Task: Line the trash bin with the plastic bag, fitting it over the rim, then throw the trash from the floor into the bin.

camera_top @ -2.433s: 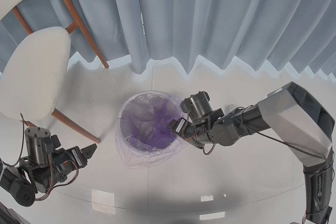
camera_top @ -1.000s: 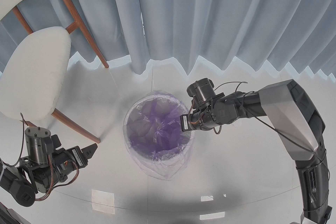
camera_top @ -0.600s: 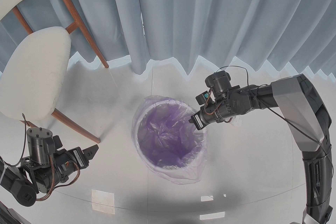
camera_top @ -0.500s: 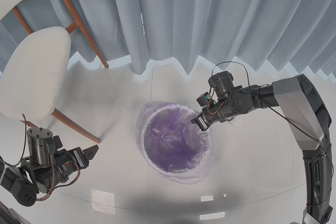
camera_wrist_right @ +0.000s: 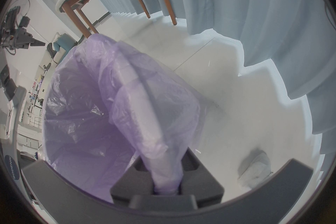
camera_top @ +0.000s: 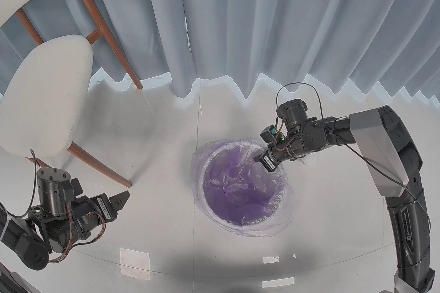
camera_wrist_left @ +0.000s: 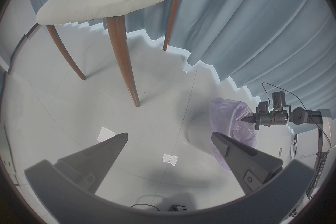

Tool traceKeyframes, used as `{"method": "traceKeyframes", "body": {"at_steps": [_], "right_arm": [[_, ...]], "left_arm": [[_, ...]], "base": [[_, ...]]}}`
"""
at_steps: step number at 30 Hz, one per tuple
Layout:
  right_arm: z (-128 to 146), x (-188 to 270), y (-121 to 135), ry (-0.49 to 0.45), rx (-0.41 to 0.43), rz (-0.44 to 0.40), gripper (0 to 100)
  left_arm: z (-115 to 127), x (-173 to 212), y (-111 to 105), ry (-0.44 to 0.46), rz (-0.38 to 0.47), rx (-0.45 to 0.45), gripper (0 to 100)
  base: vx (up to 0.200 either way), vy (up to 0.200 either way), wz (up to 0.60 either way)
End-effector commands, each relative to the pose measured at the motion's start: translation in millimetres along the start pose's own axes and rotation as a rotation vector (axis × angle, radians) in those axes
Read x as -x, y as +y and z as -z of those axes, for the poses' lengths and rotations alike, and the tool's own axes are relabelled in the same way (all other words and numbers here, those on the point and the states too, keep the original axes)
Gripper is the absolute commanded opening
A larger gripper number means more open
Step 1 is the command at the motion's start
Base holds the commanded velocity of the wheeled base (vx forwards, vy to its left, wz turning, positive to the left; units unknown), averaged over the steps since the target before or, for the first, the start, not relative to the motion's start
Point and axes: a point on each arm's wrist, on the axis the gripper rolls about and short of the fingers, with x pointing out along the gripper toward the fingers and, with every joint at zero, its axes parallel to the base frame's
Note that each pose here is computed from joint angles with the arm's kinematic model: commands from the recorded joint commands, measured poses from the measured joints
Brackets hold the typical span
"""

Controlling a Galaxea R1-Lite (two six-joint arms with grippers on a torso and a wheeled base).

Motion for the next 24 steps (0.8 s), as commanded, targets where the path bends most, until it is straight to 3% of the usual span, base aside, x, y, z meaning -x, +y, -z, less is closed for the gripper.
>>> {"method": "traceKeyframes", "body": {"at_steps": [1, 2, 5, 10, 12, 18, 24], "right_arm": [[4, -14, -1, 0.007, -0.009, 0.001, 0], [1, -16, -1, -0.005, -0.014, 0.005, 100], [-5, -16, 2, -0.021, -0.019, 0.006, 100], [-31, -8, 31, -0.034, -0.185, -0.043, 100], [-38, 0, 41, -0.019, -0.213, -0.068, 100], [-56, 18, 52, -0.040, -0.206, -0.078, 100], [-60, 28, 46, -0.064, -0.215, -0.061, 100]], "left_arm": [[1, -1, 0, 0.006, 0.000, -0.001, 100], [2, -2, -1, 0.010, -0.001, -0.003, 100], [2, -2, -1, 0.012, -0.001, -0.006, 100], [5, -2, -4, 0.024, 0.014, -0.017, 100], [7, -4, -6, 0.036, 0.015, -0.024, 100], [9, -4, -7, 0.041, 0.023, -0.029, 100], [10, -4, -9, 0.048, 0.030, -0.032, 100]], "base": [[0.000, 0.000, 0.00], [0.000, 0.000, 0.00], [0.000, 0.000, 0.00], [0.000, 0.000, 0.00], [0.000, 0.000, 0.00], [0.000, 0.000, 0.00], [0.000, 0.000, 0.00]]}}
